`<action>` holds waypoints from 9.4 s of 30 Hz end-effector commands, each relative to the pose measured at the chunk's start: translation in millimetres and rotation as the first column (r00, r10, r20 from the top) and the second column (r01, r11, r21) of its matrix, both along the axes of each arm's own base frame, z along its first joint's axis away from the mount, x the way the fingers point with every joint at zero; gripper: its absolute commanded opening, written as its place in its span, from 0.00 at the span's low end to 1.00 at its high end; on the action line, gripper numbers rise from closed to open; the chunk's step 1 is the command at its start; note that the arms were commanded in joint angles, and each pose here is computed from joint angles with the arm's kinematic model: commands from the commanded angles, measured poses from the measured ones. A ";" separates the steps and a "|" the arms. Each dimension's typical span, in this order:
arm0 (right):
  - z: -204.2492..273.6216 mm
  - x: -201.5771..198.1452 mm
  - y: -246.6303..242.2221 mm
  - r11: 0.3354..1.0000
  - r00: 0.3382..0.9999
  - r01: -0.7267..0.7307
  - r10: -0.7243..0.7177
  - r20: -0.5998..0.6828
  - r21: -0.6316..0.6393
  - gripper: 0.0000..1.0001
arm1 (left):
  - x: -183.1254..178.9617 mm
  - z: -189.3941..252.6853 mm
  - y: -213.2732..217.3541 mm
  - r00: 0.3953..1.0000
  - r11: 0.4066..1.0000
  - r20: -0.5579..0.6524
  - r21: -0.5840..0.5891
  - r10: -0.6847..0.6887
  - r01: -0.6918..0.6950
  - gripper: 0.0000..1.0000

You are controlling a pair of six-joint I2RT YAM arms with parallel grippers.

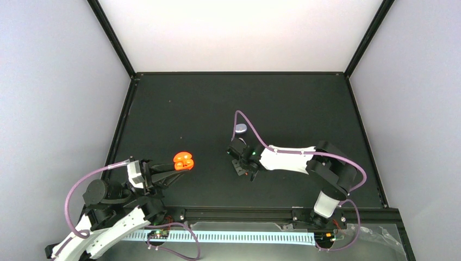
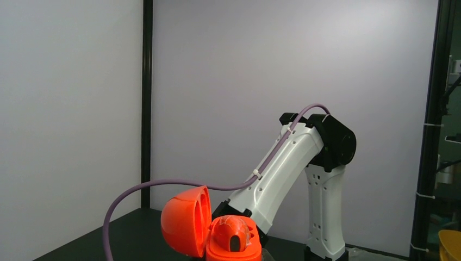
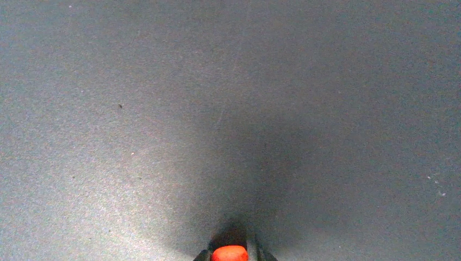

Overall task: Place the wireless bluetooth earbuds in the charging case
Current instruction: Pick up the earbud from the center of the board, then place the earbud in the charging case, then close the charging case, then reset both arms

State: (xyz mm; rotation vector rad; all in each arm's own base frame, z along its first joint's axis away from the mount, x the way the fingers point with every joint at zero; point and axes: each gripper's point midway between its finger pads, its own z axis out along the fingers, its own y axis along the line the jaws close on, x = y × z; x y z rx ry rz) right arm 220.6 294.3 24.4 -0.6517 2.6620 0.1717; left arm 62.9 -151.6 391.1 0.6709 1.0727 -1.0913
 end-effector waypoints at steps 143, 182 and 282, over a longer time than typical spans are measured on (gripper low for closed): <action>460.4 -143.7 79.4 0.451 0.579 -0.746 0.075 0.812 0.491 0.16 | 0.3 80.2 -43.1 0.975 0.974 0.174 -0.153 -0.140 0.168 0.02; 472.9 -113.9 48.8 0.650 0.660 -0.594 0.057 0.749 0.473 1.00 | 3.5 61.6 -60.0 0.972 0.973 0.129 -0.095 -0.197 0.210 0.02; 193.7 9.9 -102.0 0.823 0.869 0.164 -0.381 0.315 0.544 1.00 | 208.4 -258.5 -111.0 0.544 0.884 -0.732 0.466 0.410 -0.040 0.02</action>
